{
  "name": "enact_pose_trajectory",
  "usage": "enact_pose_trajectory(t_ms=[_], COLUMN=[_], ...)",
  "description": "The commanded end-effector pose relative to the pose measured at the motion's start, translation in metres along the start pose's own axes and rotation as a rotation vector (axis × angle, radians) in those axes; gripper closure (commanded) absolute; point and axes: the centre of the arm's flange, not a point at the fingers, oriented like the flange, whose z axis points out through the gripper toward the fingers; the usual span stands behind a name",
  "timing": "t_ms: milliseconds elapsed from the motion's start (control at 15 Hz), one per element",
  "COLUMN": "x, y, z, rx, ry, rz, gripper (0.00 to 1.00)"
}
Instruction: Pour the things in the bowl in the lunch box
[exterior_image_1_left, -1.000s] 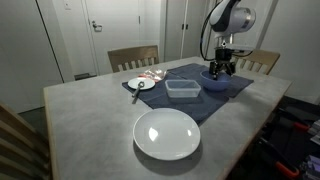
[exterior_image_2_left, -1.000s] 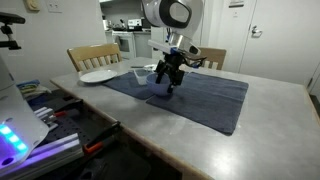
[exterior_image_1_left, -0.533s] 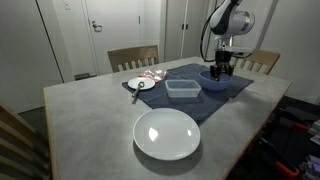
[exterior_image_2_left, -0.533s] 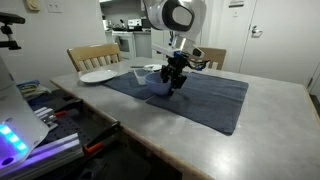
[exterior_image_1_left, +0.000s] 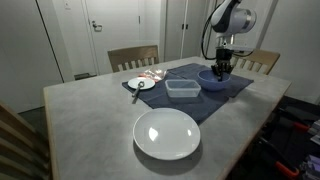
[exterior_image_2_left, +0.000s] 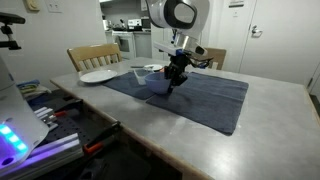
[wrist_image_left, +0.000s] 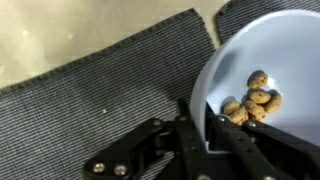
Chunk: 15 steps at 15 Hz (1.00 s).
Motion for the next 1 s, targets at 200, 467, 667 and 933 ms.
enact_pose_trajectory(t_ms=[200, 467, 667, 933], x=[0.000, -0.004, -0.005, -0.005], y=[-0.001, -0.006, -0.011, -0.020], z=[-0.010, -0.019, -0.024, -0.032], rx=[-0.001, -0.004, -0.015, -0.028], ry=[0.034, 0.041, 0.048, 0.071], rz=[-0.006, -0.033, -0.047, -0.071], gripper=[0.98, 0.98, 0.98, 0.98])
